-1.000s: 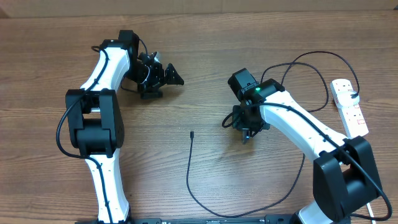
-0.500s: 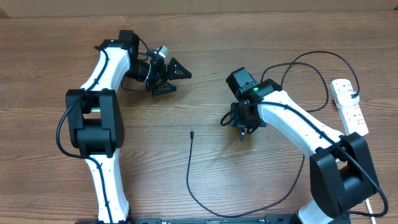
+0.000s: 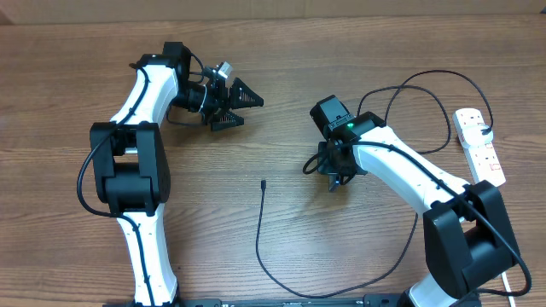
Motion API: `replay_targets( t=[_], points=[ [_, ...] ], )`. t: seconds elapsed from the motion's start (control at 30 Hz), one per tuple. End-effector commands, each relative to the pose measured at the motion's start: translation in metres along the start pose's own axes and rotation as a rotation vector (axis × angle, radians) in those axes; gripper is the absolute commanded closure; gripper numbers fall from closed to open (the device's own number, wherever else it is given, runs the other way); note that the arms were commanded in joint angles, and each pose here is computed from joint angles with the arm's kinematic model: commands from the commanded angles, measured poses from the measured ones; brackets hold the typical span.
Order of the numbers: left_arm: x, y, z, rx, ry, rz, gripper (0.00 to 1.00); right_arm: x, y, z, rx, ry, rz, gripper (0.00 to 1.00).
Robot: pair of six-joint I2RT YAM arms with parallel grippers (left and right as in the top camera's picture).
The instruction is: Plug charger to phone and switch on socket
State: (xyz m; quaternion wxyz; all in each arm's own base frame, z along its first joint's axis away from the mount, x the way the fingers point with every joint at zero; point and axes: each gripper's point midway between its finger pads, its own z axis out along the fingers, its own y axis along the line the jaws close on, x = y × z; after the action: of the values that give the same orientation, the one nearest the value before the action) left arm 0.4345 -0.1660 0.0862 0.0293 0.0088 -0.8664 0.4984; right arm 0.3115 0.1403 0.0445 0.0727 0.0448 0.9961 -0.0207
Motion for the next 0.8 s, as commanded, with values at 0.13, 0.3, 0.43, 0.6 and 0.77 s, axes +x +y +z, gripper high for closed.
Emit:
replay_targets(
  t=[0.13,0.3,0.43,0.6,0.77],
  points=[
    [0.007,-0.036,0.002,0.252,0.022,0.097,0.02,0.001,-0.001,-0.003,-0.035,0.032,0.026,0.96],
    [0.008,-0.061,-0.007,0.410,0.005,0.150,0.03,-0.014,0.010,-0.043,-0.233,-0.001,0.001,0.96],
    [0.012,-0.078,-0.015,0.514,-0.012,0.182,0.10,-0.021,0.021,-0.093,-0.481,-0.052,-0.048,0.96],
    [0.024,-0.085,-0.013,0.537,-0.022,0.248,0.13,-0.020,0.029,-0.150,-0.799,-0.085,-0.100,0.96],
    [0.049,-0.101,-0.003,0.539,0.015,0.273,0.13,-0.016,0.037,-0.174,-0.974,-0.065,-0.117,0.96]
  ],
)
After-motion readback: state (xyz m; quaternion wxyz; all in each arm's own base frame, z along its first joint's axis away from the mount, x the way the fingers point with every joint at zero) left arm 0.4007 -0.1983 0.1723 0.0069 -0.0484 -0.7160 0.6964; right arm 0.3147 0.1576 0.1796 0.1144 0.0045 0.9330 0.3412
